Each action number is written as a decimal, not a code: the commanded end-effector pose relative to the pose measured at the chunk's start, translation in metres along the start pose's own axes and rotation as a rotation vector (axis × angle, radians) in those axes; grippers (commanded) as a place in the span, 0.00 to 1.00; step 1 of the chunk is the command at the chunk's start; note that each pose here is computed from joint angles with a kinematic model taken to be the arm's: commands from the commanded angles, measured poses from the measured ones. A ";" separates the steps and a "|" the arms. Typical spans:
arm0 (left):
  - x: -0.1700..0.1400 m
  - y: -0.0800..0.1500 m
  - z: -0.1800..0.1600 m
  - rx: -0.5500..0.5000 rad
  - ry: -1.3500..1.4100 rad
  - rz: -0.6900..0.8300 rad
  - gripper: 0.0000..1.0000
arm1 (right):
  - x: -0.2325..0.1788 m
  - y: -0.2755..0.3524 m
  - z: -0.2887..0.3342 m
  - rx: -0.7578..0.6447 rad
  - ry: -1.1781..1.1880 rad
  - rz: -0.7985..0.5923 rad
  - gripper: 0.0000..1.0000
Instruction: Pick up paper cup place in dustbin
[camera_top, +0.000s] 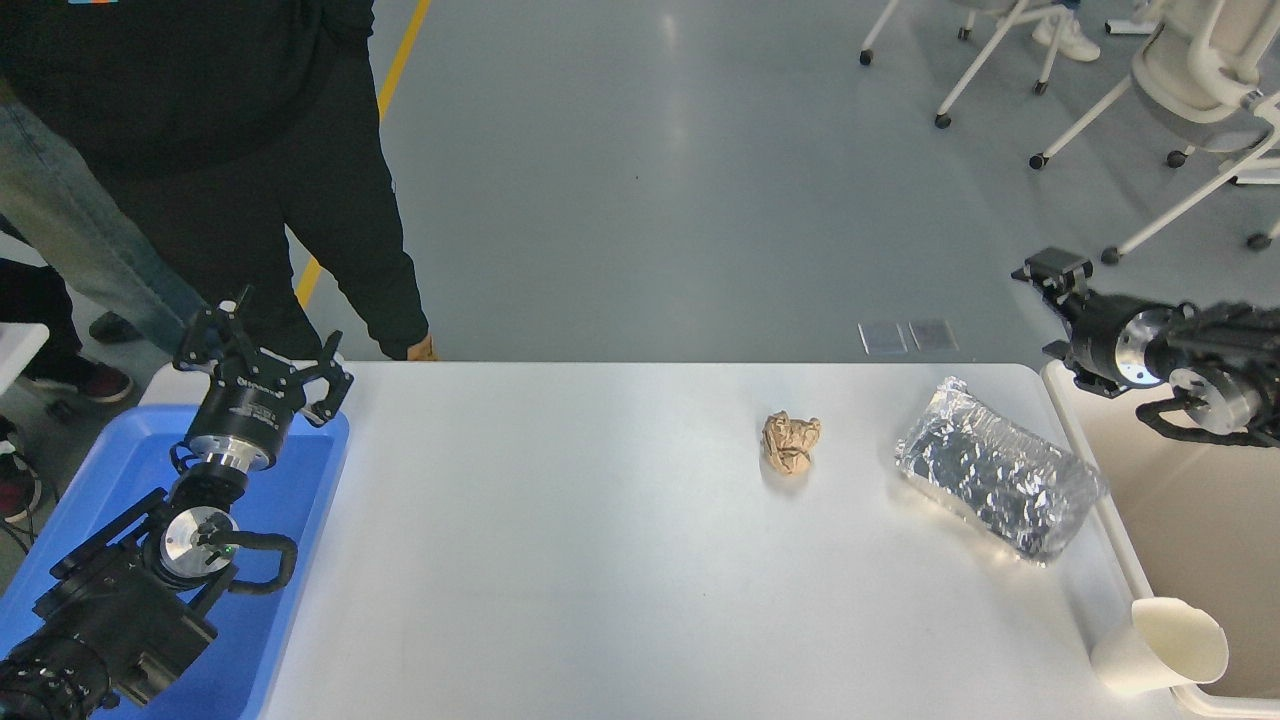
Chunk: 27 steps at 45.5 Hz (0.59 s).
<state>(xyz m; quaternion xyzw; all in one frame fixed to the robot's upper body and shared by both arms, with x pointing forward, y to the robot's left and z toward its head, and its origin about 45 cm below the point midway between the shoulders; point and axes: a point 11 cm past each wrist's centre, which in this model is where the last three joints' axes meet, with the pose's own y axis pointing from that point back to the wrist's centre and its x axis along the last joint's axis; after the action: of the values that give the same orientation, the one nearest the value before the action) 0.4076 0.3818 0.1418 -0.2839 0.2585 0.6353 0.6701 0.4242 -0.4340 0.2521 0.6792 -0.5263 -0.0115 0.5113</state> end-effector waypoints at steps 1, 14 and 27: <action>0.000 0.000 0.000 0.000 0.001 -0.001 0.99 | 0.036 0.047 -0.028 -0.023 0.085 0.018 1.00; 0.000 0.000 0.000 0.000 0.000 0.000 0.99 | 0.013 0.108 -0.095 0.060 0.228 -0.296 1.00; 0.000 0.000 0.000 0.000 0.000 0.000 0.99 | -0.001 0.147 -0.123 0.001 0.483 -0.445 1.00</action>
<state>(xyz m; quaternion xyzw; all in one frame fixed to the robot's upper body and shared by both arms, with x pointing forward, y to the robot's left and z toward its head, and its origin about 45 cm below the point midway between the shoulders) 0.4077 0.3818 0.1418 -0.2839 0.2584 0.6352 0.6702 0.4078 -0.3589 0.3843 0.7685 -0.3348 0.0098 0.5452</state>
